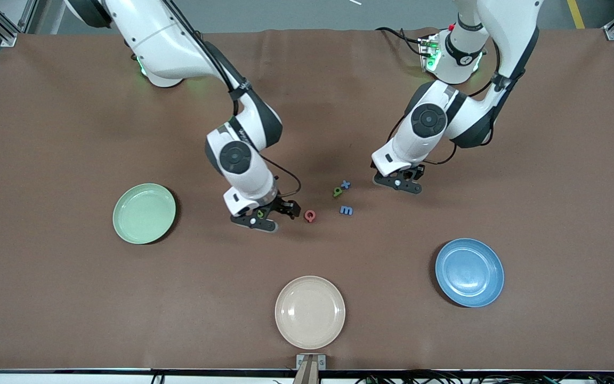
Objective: Sort upper and lower case letters into plates
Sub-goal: 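Grasp the pink letter with the right gripper while the left gripper grasps green u, then carry the pink letter to the green plate while the left gripper carries u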
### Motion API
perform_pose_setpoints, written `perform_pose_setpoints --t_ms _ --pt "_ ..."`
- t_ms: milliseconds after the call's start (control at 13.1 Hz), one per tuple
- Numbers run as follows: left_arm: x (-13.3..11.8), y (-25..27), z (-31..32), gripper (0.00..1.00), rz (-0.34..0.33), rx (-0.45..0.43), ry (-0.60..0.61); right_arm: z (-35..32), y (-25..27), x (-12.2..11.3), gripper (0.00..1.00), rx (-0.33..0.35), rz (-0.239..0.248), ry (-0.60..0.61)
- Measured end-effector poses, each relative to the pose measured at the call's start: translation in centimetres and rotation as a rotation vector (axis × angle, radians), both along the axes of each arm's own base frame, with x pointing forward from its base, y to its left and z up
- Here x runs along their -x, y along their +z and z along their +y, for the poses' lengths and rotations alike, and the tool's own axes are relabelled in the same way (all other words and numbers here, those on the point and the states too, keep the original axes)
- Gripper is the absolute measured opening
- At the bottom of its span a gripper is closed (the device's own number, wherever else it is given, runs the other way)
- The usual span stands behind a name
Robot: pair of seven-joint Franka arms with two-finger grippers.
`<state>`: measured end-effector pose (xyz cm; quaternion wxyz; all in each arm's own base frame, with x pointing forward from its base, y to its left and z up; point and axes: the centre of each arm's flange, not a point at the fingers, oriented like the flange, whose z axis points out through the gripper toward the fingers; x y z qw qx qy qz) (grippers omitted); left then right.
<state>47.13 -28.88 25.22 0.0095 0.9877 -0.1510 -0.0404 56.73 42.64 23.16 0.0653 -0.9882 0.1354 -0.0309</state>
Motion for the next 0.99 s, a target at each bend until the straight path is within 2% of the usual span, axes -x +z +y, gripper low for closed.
perform_pose_setpoints --t_ms 152,533,685,762,838,914,990 --pt "0.2 -1.4 -0.1 0.74 0.019 0.003 -0.001 2.3 -1.4 0.1 1.00 0.030 -0.029 -0.026" --pt "0.6 -3.9 -0.3 0.66 0.055 0.007 -0.003 7.6 -5.9 1.4 1.00 0.063 -0.067 -0.051" --pt "0.7 -4.7 -0.3 0.62 0.065 0.010 -0.002 8.0 -6.3 1.4 0.96 0.077 -0.068 -0.052" --pt "0.8 -5.0 -0.3 0.59 0.071 0.009 -0.003 8.1 -6.2 1.4 0.91 0.081 -0.065 -0.052" --pt "0.9 -5.4 -0.5 0.59 0.077 0.009 -0.004 8.2 -6.0 1.4 0.91 0.084 -0.064 -0.051" --pt "1.2 -5.7 -0.7 0.56 0.082 0.008 -0.002 8.4 -6.0 1.6 0.86 0.090 -0.060 -0.049" --pt "1.5 -6.0 -1.1 0.54 0.088 0.005 0.009 8.5 -5.9 1.7 0.86 0.097 -0.054 -0.046"
